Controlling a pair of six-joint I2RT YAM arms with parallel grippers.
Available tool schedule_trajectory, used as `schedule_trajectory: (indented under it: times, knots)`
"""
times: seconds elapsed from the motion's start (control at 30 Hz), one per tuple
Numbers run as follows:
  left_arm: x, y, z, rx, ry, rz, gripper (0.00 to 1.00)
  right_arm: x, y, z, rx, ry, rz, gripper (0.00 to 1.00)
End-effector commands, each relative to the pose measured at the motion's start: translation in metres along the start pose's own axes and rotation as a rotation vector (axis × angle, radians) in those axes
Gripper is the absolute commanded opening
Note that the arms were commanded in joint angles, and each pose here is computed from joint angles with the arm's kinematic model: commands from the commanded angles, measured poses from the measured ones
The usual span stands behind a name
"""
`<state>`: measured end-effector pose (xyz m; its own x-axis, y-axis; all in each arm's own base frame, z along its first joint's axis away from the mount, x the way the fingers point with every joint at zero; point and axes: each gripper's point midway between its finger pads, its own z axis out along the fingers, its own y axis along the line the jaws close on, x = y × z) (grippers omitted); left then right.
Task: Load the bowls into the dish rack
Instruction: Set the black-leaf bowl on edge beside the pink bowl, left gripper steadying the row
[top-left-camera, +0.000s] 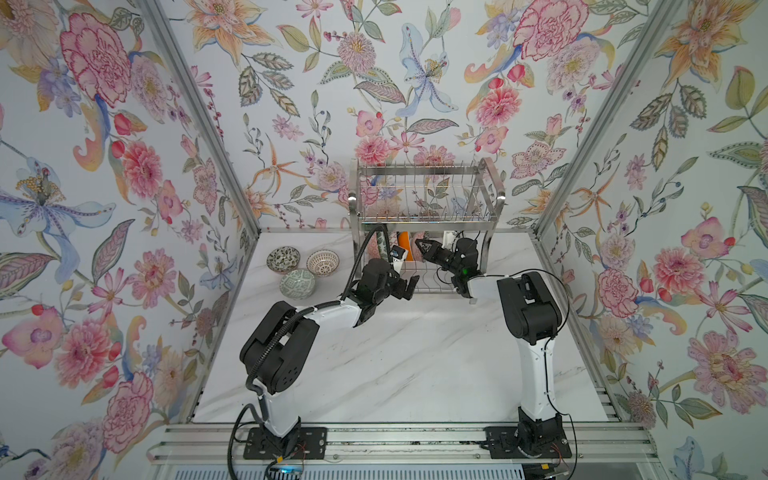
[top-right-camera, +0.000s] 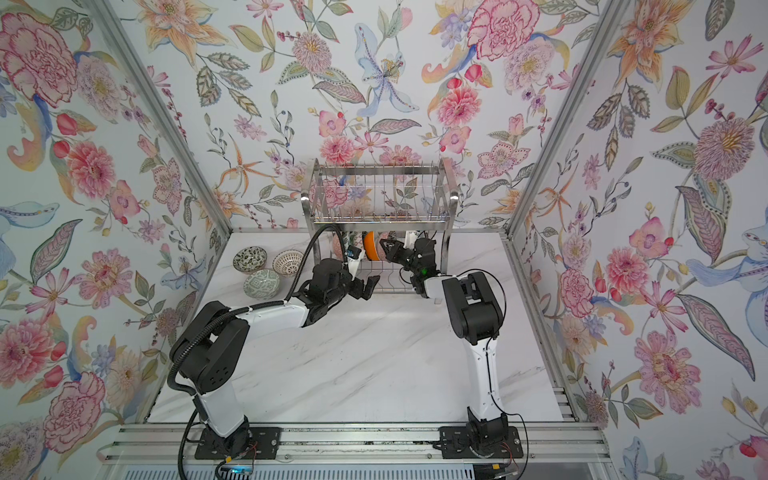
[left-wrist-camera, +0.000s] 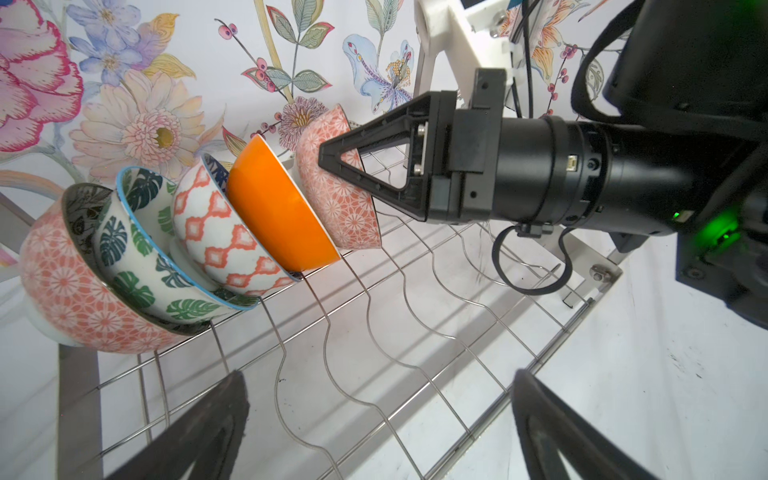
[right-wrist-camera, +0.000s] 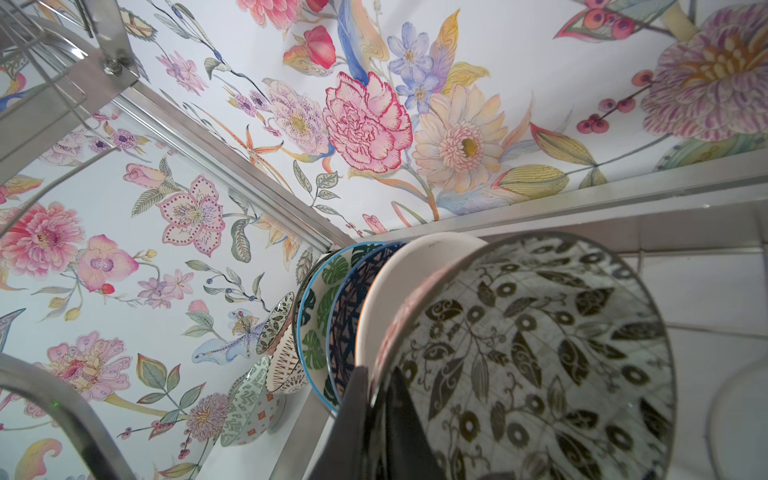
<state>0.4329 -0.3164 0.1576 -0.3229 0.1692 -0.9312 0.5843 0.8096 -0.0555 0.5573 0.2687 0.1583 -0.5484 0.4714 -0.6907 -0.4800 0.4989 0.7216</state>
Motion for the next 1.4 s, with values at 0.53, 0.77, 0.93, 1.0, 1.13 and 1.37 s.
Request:
schedule_trajectory:
  times: [0.53, 0.77, 0.93, 1.0, 1.13, 1.37]
  knots:
    - [-0.008, 0.01, 0.009, -0.036, -0.024, 0.031, 0.99, -0.026, 0.014, 0.011, -0.15, -0.074, 0.021, 0.1]
    - [-0.007, 0.012, 0.01, -0.042, -0.02, 0.035, 0.99, -0.027, 0.013, 0.013, -0.168, -0.078, 0.034, 0.1]
    - [-0.005, 0.013, 0.011, -0.044, -0.014, 0.036, 0.99, -0.025, 0.011, 0.015, -0.185, -0.073, 0.054, 0.1]
    - [-0.004, 0.013, 0.011, -0.045, -0.012, 0.039, 0.99, -0.024, 0.011, 0.016, -0.195, -0.074, 0.064, 0.11]
    - [-0.003, 0.014, 0.011, -0.049, -0.007, 0.044, 0.99, -0.024, 0.009, 0.016, -0.2, -0.079, 0.076, 0.11]
    - [-0.002, 0.015, 0.011, -0.052, -0.002, 0.046, 0.99, -0.021, 0.0, 0.015, -0.183, -0.076, 0.085, 0.1]
